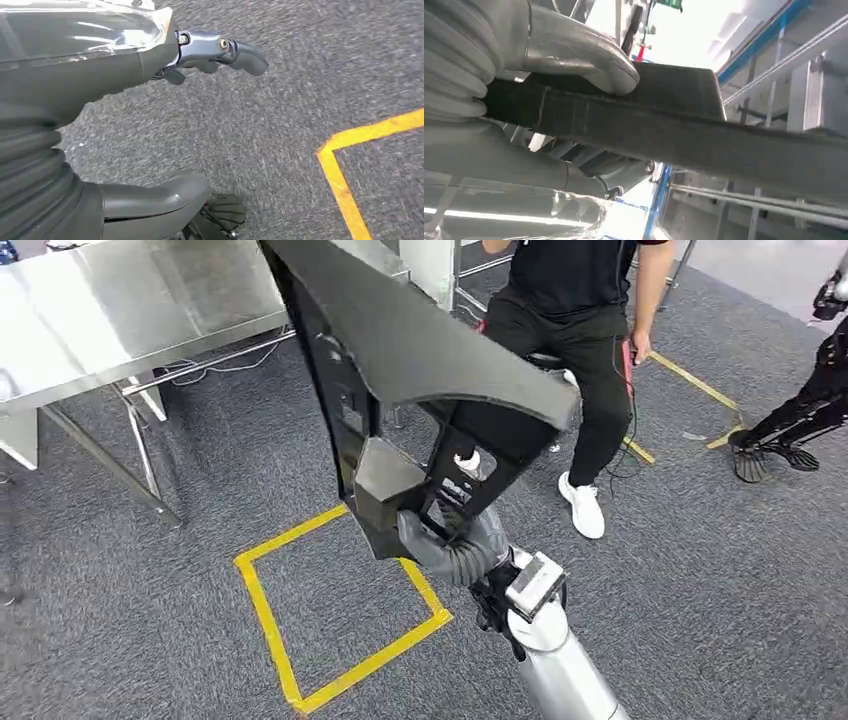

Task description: Take the parts from the cabinet and place them on the table.

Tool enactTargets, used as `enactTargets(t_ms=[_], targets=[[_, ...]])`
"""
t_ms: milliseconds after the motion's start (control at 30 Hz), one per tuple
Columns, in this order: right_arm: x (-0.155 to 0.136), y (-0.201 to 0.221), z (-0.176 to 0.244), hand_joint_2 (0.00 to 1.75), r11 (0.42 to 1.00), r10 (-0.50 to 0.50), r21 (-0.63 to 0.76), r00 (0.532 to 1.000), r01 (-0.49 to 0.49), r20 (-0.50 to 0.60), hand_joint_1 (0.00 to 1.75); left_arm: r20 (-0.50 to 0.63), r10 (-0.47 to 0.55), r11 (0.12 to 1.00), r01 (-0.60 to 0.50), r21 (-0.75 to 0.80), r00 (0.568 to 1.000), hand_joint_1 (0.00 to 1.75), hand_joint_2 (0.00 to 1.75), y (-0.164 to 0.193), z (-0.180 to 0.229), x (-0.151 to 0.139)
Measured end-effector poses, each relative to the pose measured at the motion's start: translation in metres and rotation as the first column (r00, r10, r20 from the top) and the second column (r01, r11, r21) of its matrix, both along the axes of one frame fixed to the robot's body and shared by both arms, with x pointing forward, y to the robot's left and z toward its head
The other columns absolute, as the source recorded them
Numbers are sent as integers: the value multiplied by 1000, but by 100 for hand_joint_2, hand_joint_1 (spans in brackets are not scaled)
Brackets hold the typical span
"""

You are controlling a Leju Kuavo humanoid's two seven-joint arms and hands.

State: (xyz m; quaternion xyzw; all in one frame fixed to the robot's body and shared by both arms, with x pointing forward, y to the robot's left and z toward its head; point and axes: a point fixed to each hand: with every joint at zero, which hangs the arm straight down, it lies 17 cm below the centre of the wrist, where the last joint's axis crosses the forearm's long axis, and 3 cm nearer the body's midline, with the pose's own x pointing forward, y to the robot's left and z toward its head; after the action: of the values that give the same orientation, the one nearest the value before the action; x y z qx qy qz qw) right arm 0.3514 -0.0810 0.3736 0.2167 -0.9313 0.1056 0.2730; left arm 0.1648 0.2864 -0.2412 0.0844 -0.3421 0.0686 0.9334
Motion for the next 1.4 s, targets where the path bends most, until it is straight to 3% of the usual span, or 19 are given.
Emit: enactTargets(t_ms=[1400], targets=[[7, -5, 0, 175, 999, -38, -6, 999, 38, -13, 175, -4, -32, 999, 32, -13, 999, 0, 175, -5, 0, 2]])
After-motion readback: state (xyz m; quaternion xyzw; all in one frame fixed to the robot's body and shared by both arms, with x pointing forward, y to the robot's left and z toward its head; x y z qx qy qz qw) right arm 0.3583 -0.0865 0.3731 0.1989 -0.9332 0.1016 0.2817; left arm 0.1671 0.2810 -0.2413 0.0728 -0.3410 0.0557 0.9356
